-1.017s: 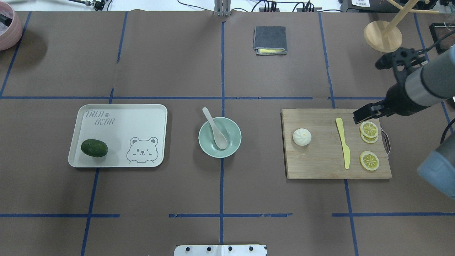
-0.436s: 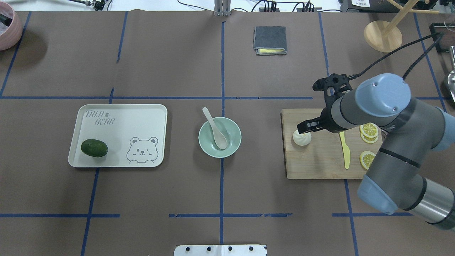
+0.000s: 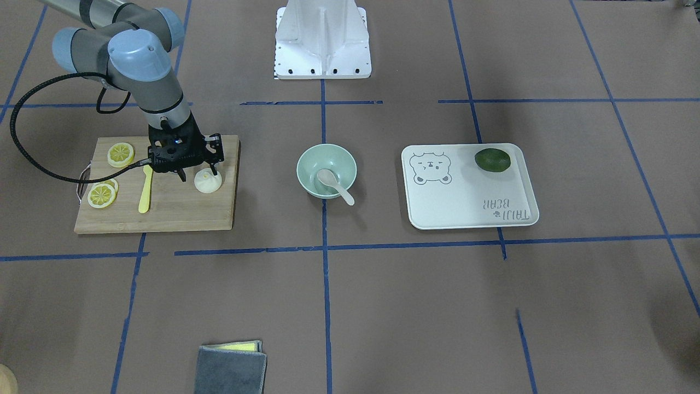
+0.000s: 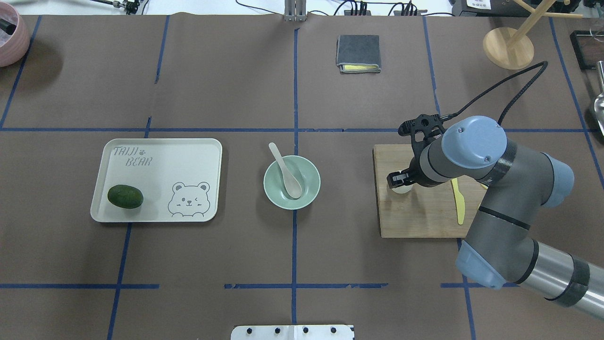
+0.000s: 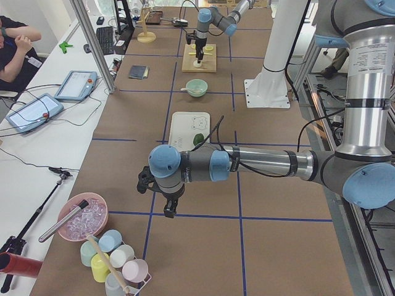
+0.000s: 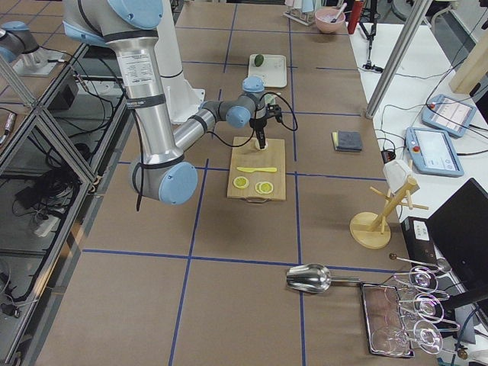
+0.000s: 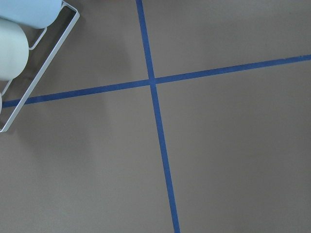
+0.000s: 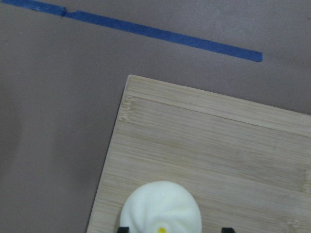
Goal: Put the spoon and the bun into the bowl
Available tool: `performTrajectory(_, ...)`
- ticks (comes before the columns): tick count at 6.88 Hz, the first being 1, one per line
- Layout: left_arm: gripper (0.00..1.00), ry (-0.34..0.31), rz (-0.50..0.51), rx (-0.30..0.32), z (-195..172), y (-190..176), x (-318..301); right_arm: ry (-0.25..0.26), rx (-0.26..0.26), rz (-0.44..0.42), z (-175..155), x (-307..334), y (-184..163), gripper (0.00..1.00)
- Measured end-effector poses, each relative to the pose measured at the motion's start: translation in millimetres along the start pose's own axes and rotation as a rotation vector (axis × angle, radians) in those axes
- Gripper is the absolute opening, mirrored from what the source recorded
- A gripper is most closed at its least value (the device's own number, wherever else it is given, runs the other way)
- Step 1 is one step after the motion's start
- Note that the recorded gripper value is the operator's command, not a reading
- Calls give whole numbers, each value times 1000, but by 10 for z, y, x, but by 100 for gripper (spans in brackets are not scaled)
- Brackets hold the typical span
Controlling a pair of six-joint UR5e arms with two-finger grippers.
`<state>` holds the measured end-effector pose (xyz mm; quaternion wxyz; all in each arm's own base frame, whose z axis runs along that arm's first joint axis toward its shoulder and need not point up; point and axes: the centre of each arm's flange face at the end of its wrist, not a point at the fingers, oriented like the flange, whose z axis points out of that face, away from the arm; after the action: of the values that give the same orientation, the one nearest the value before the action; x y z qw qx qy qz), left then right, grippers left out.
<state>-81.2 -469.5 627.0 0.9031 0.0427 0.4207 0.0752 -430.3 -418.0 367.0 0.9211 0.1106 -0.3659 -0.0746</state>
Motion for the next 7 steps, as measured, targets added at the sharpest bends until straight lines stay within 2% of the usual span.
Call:
performTrajectory(1,100,0,0,0,1,-2,0,-1,-3,-3,14,-19,11,47)
performTrajectory(2,100,0,0,0,2,-4,0,-2,-3,-5,17,-34,14,15)
performTrajectory(3,100,1,0,0,2,-5,0,-2,-4,-5,19,-37,14,0)
performTrajectory(5,100,0,0,0,1,-4,-1,-1,-3,-4,18,-38,13,0)
performTrajectory(7,100,0,0,-1,4,-4,-5,-25,13,21,-107,-209,-67,0)
